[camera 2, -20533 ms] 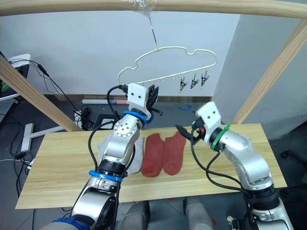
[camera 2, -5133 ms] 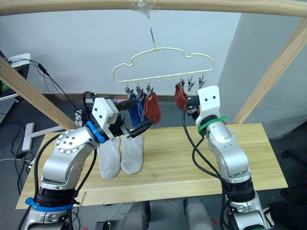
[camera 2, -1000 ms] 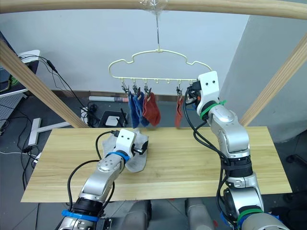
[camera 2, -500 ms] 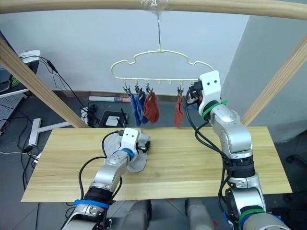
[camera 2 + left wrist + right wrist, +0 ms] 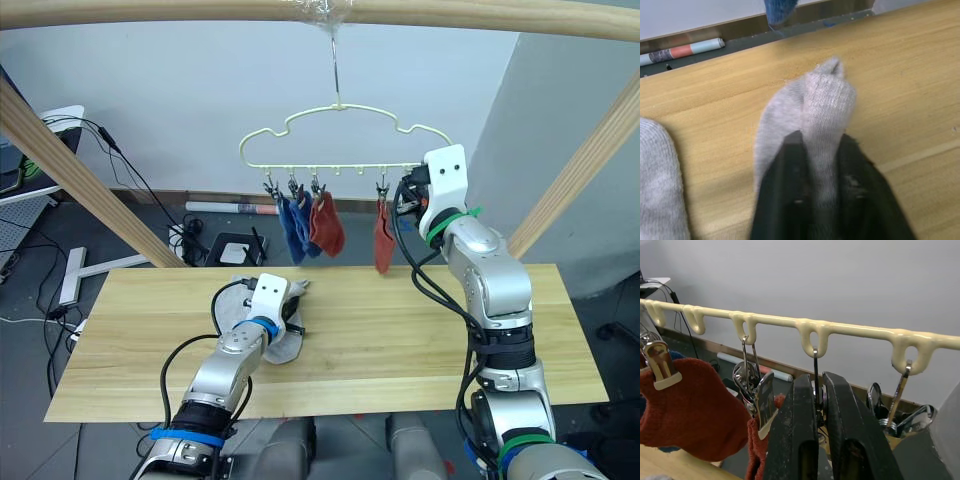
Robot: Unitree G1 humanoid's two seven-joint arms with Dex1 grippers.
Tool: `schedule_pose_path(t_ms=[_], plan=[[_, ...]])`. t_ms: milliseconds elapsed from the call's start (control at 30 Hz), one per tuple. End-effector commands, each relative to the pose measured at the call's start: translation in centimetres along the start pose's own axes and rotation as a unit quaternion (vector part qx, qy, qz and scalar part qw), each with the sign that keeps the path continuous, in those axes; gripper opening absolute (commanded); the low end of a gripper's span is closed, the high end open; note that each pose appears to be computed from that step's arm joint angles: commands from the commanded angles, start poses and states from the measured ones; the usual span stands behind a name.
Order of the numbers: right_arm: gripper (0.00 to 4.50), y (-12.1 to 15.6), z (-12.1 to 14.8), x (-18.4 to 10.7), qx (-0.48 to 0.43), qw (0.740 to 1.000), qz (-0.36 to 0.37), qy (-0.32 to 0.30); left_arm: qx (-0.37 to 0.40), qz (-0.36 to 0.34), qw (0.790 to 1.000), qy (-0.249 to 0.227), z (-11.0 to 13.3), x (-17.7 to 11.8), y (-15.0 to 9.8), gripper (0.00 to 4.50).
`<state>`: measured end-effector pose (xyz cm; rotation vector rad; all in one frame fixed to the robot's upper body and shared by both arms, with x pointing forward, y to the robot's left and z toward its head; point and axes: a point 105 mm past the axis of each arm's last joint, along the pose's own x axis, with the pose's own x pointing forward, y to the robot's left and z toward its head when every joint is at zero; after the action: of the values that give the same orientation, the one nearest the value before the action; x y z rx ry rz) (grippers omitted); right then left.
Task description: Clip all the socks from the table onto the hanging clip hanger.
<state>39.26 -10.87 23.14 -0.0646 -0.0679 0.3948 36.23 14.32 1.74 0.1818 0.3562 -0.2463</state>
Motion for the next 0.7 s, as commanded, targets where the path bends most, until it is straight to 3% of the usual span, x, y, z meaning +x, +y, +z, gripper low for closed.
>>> schedule_pose_path(t_ms=[33, 100, 167, 233, 533, 700], plan=[[0.0, -1.4, 0.2, -0.3, 0.014, 1.0, -0.022, 0.004, -0.008, -0.024, 1.0, -0.016, 0.5, -0.2, -1.3, 0.04], [0.0, -1.8, 0.4, -0.3, 0.039, 0.999, -0.024, 0.01, -0.019, -0.056, 0.997, -0.044, 1.7, -0.5, -2.7, 0.04], [0.0, -2.8, 0.5, -0.3, 0.141, 0.989, -0.04, 0.035, -0.019, -0.139, 0.984, -0.111, 4.7, -1.6, -6.0, 0.04], [0.0, -3.2, 0.4, -0.3, 0.201, 0.977, -0.041, 0.06, -0.019, -0.179, 0.972, -0.15, 6.5, -2.4, -7.7, 0.04], [0.0, -3.3, 0.7, -0.5, 0.258, 0.957, -0.03, 0.128, 0.0, -0.265, 0.918, -0.295, 15.0, -5.1, -12.9, 0.04], [0.0, -3.2, 1.1, -0.6, 0.278, 0.949, -0.019, 0.149, -0.004, -0.274, 0.905, -0.325, 17.6, -5.0, -15.1, 0.04]])
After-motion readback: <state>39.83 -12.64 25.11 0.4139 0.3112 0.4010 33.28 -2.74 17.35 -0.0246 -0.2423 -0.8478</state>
